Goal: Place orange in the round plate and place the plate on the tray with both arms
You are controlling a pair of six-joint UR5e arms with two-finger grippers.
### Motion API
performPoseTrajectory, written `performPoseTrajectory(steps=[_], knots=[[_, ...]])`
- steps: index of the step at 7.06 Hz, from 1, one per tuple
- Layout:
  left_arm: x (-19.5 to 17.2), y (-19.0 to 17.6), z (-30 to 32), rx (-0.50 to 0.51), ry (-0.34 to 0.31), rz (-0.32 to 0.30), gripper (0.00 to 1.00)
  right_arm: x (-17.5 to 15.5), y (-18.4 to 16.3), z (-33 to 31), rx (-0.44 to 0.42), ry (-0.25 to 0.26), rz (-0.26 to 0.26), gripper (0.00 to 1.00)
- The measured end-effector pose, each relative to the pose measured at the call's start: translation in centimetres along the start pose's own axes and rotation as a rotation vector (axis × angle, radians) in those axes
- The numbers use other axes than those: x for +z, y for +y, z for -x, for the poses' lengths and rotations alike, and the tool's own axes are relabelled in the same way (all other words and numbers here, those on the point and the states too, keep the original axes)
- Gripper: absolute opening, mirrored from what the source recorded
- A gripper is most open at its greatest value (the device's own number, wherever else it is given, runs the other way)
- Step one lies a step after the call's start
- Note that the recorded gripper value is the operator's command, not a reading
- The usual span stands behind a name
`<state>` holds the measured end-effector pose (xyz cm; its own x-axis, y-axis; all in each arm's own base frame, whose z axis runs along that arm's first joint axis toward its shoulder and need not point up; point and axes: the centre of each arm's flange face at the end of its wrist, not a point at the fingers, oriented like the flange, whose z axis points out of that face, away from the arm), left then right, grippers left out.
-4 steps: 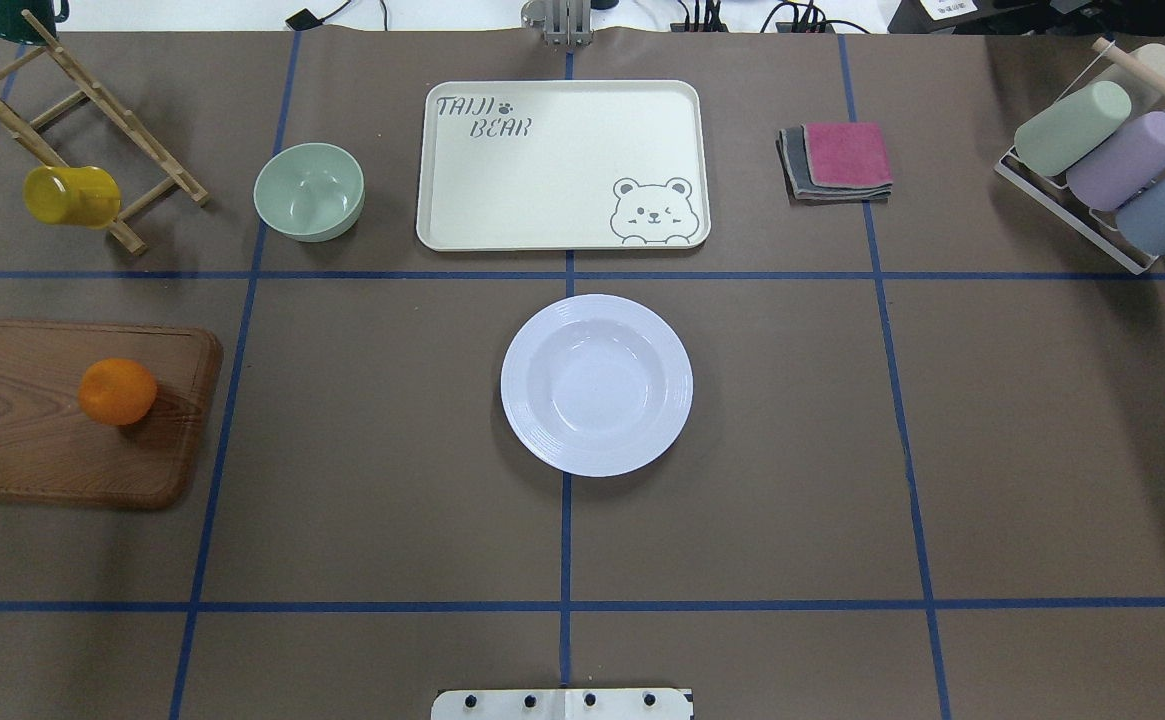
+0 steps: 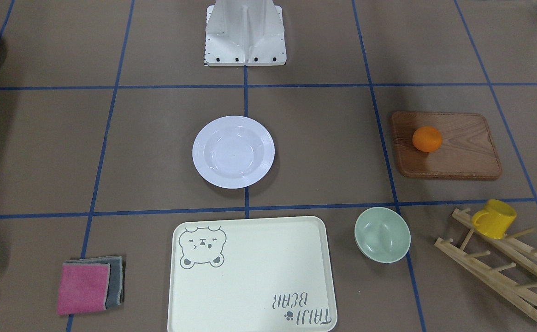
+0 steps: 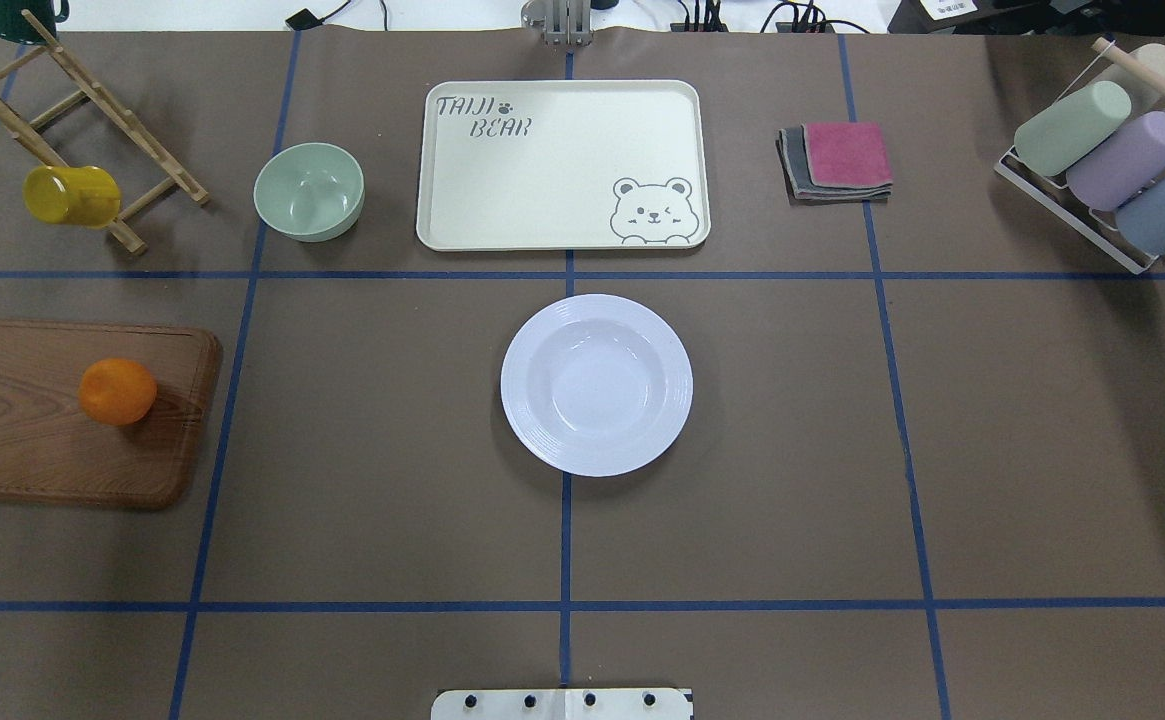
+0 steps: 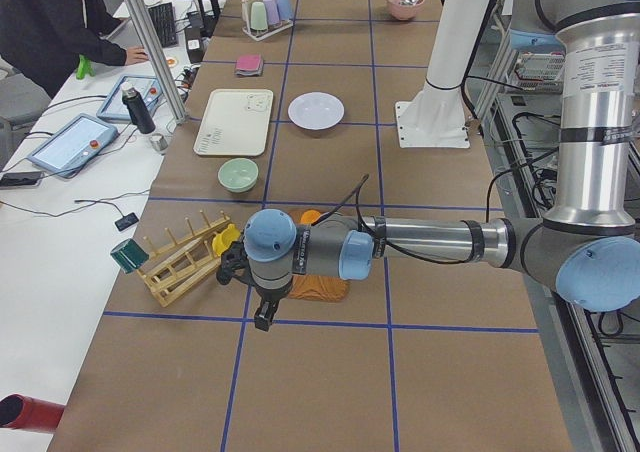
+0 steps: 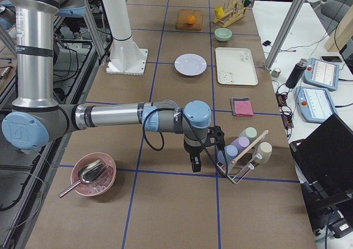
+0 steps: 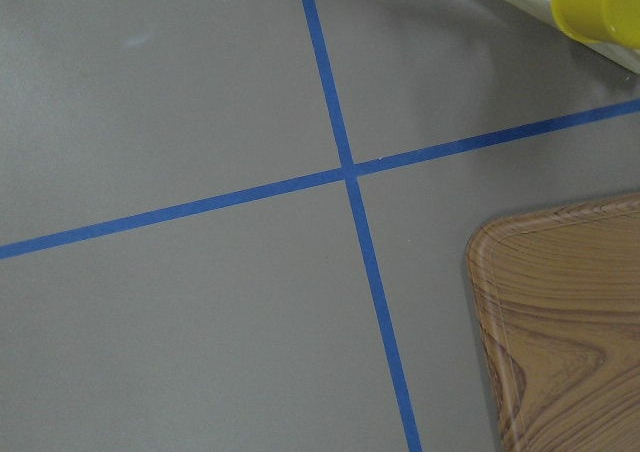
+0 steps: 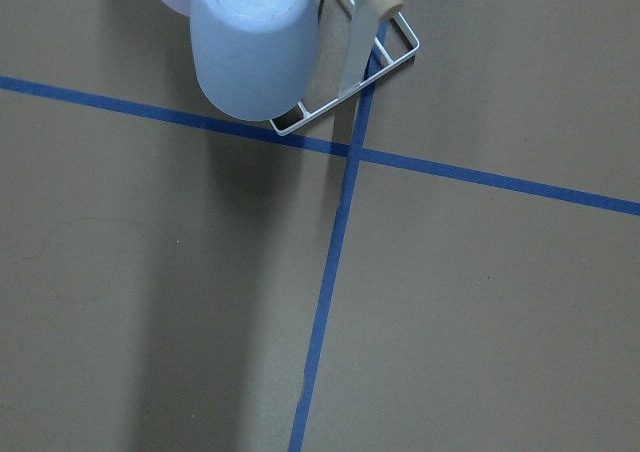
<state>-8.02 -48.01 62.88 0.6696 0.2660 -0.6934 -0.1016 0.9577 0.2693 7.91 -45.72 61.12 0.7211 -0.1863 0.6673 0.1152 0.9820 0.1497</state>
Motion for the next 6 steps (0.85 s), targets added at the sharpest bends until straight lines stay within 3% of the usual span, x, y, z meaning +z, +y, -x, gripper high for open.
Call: performPoseTrajectory(steps=[3,4,6], knots=[[-0.4,-1.3,-1.5,0.072,0.045,-0.064,0.99,0.0,-0.6,0.5,-0.002,-0.003,-0.002,1.0],[0.2,-2.5,-3.6,0.108,0.069,-0.089,1.0,0.2,-0.8,0.8,-0.007,-0.005,0.003,1.0],[3.0,-5.5,-10.6,0.08,0.12,-0.083,1.0,0.8,-1.7,2.1,-0.001,-0.008,0.012,1.0]])
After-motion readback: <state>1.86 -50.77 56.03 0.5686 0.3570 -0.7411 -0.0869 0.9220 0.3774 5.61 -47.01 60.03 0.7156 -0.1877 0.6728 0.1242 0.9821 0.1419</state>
